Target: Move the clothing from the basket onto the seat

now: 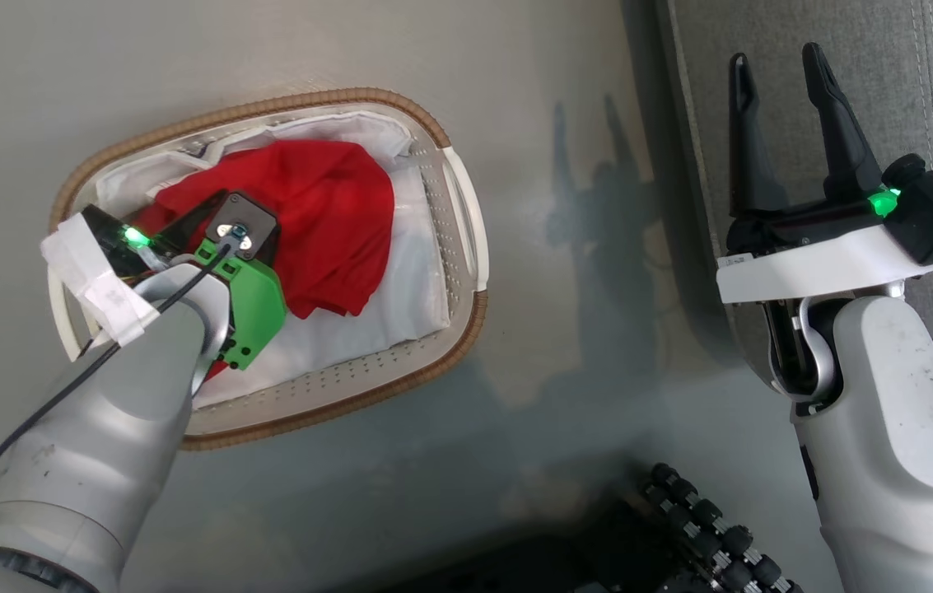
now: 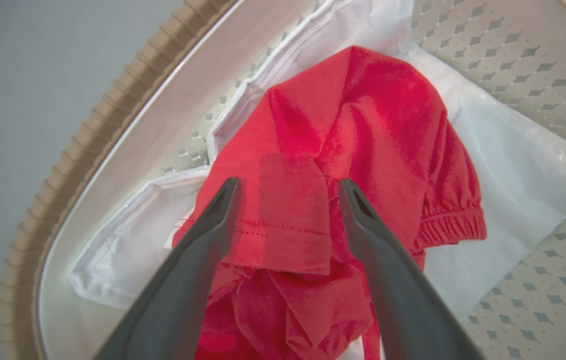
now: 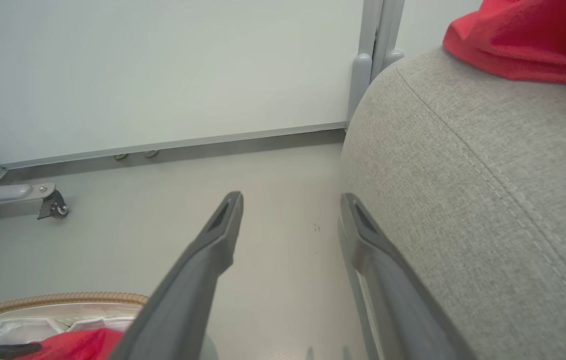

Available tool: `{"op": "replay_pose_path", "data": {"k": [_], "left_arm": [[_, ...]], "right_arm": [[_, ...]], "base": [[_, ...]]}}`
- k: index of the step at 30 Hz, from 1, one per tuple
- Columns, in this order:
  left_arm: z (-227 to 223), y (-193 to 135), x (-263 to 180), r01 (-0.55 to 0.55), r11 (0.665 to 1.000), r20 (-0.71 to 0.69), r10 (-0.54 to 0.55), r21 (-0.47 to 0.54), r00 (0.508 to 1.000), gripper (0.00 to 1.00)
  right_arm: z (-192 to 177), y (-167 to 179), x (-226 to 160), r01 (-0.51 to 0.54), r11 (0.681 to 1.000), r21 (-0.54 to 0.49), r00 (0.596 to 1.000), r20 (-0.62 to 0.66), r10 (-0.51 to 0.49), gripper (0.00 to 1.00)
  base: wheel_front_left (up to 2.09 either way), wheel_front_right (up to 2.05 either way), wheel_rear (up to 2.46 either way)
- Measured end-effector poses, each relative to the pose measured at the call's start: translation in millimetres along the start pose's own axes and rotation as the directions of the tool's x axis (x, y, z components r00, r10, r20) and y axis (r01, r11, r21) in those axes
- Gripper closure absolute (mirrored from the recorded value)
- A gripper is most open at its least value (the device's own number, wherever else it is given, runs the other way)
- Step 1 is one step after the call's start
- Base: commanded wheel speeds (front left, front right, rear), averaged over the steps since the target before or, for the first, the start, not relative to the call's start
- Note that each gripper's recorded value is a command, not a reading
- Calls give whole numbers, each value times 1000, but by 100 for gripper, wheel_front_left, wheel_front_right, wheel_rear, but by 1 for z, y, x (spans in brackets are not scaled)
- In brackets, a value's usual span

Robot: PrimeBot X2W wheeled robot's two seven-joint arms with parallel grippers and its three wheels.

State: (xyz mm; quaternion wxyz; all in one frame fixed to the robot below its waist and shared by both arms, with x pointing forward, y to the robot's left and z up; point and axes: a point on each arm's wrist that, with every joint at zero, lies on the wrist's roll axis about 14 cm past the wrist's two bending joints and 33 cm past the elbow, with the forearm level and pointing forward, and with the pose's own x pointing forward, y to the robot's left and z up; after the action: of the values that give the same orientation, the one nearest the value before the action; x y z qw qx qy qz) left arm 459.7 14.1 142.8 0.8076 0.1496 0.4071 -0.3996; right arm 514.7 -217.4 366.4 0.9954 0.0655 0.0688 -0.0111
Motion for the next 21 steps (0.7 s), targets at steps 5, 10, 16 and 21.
{"op": "replay_pose_path", "data": {"k": [5,10,16,21], "left_arm": [[-16,6,17,-10,999,-51,11,31,999,0],[-24,2,27,-3,999,-78,6,34,997,0],[-37,2,29,-22,998,-138,29,51,990,26],[-43,4,27,-35,996,-168,49,87,985,100]], "right_arm": [[-11,-10,-1,21,1000,-7,999,-27,-21,0],[-17,-15,-2,32,999,-9,998,-44,-33,0],[-18,-14,0,28,1000,-4,999,-43,-28,0],[-18,-13,0,26,1000,-3,999,-44,-26,0]], "base": [[0,0,0],[0,0,0],[0,0,0],[0,0,0]]}}
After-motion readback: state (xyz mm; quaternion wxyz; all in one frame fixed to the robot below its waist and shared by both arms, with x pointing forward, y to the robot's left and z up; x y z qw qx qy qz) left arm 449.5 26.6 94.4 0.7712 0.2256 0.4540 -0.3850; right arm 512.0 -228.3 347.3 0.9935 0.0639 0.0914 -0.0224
